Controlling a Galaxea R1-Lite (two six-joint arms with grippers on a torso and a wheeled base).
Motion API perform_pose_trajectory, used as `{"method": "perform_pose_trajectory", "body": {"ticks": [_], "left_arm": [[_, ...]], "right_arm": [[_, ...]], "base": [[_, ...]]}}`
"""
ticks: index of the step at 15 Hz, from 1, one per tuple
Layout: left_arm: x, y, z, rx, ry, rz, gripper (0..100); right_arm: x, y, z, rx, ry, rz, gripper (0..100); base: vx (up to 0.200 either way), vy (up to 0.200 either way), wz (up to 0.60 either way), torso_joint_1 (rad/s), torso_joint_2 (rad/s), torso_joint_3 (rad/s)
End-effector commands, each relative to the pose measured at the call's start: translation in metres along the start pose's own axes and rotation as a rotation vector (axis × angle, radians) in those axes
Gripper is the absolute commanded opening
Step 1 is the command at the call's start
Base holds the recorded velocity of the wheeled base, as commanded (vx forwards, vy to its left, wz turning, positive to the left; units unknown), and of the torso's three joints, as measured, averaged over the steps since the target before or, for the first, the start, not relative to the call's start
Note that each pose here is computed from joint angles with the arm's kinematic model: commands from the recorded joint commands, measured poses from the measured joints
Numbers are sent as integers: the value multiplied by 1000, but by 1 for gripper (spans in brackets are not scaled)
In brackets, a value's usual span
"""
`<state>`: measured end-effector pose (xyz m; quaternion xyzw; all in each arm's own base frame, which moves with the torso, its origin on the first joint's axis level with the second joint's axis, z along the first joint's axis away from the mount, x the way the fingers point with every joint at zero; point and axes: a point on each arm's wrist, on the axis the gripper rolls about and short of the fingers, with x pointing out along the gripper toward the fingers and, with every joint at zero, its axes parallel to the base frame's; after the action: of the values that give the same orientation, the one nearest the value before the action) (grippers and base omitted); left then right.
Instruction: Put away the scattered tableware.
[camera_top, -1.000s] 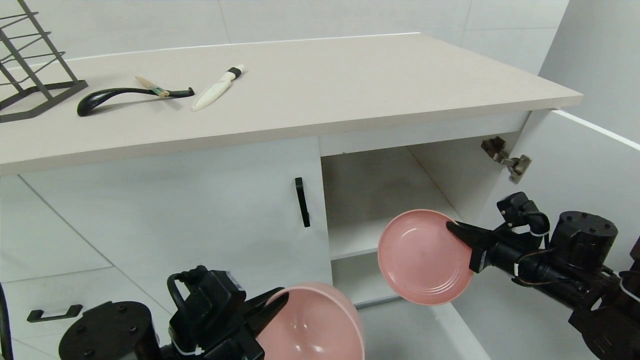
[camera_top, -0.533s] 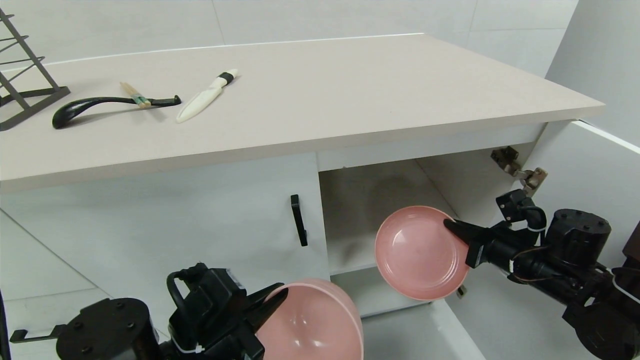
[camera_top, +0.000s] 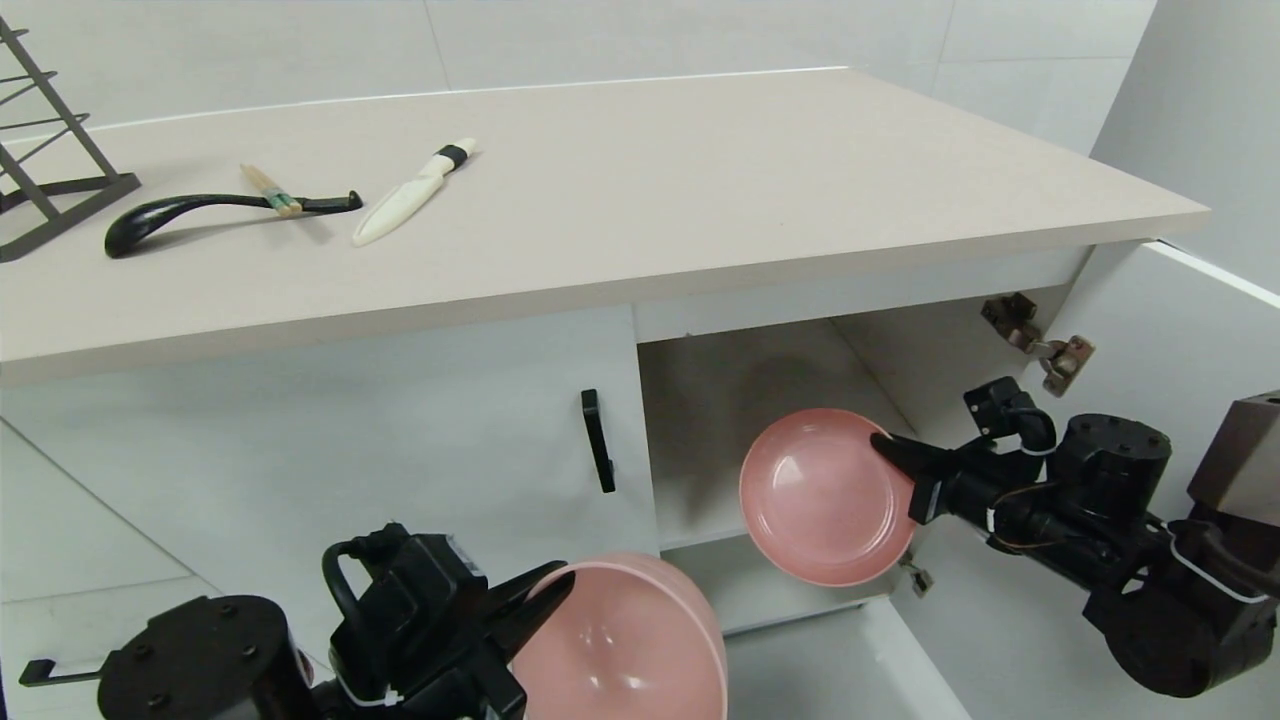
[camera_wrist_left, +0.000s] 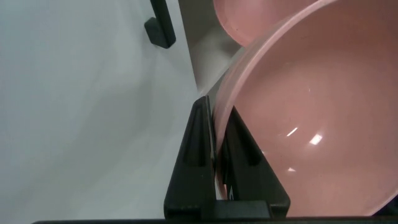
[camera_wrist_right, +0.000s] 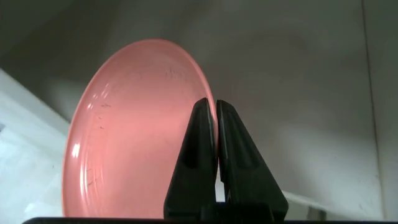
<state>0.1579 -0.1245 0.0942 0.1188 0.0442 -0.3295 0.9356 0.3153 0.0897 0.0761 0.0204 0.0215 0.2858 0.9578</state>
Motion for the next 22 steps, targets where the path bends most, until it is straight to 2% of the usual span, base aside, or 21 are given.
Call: {"method": "perform_pose_trajectory", "body": {"ticks": [1,5,9,18,22], "left_arm": [[-9,1,4,-1,-25,5,0],[-14,2,11,-11,-62,15,0],[-13,2,10,-4,-56,13,0],[-13,2,11,-1,-61,12,0],[-13,2,10,-1,-56,11,0]], "right_arm": [[12,-4,-7,30,-2,1,0],[27,-10,-15,86,-9,0,0],[52,-18,-19,97,-59,0,0],[87,-19,-34,107,-106,-4,0],[107,-34,-36,103,-169,-13,0]], "base": [[0,0,0,0,0,0],[0,0,0,0,0,0],[0,0,0,0,0,0],[0,0,0,0,0,0],[0,0,0,0,0,0]]}}
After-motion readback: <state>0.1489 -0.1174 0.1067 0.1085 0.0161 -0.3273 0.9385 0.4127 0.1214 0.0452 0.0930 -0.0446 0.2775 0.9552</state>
